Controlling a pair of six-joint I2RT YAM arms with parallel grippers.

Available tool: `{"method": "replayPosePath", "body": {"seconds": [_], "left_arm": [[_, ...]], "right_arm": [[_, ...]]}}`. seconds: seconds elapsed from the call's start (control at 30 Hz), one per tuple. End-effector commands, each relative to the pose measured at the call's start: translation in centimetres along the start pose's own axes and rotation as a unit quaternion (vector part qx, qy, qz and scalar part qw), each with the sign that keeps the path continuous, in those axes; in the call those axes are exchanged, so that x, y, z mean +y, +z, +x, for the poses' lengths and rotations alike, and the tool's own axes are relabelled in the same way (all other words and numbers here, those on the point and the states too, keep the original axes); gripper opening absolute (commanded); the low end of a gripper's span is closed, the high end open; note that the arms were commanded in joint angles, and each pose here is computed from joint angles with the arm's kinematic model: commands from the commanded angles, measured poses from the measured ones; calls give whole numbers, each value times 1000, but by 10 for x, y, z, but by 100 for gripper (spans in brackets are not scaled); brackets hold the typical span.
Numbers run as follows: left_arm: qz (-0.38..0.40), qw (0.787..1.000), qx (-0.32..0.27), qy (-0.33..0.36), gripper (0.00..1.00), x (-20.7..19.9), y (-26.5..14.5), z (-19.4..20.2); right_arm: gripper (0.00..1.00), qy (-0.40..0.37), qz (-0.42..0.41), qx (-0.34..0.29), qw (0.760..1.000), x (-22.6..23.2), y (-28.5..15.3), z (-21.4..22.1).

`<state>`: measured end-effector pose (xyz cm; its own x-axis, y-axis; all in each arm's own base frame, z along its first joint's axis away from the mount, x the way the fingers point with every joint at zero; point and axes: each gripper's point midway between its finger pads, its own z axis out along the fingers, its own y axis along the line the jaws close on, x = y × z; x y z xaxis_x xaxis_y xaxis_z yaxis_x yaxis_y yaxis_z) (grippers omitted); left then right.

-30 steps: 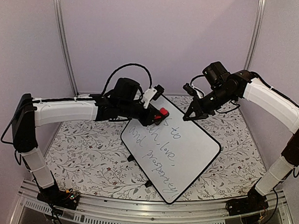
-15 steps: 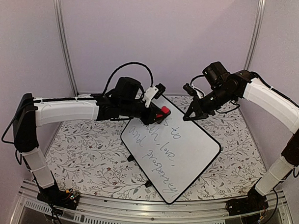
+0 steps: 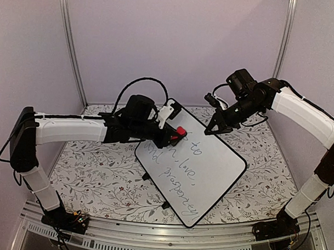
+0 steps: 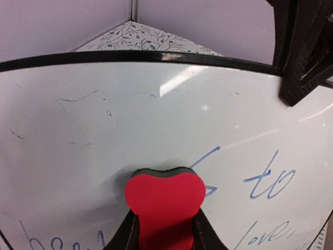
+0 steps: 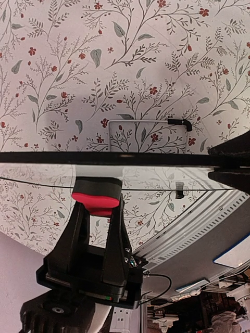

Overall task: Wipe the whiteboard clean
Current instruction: Erase the center of the whiteboard.

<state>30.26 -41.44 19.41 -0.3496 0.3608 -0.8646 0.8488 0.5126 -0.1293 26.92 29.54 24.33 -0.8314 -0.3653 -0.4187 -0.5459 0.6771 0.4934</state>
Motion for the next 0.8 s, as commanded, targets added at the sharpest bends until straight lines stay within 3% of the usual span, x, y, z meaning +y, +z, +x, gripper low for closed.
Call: {"method": "replayPosePath", "body": {"seconds": [0.0, 0.77], "left_arm": [[-3, 997, 78, -18, 0, -4, 7, 57], [-4, 996, 85, -30, 0, -6, -7, 74]], "right_arm": [[0, -80, -59, -7, 995, 38, 0, -3], [0, -81, -59, -5, 995, 39, 0, -2]]}}
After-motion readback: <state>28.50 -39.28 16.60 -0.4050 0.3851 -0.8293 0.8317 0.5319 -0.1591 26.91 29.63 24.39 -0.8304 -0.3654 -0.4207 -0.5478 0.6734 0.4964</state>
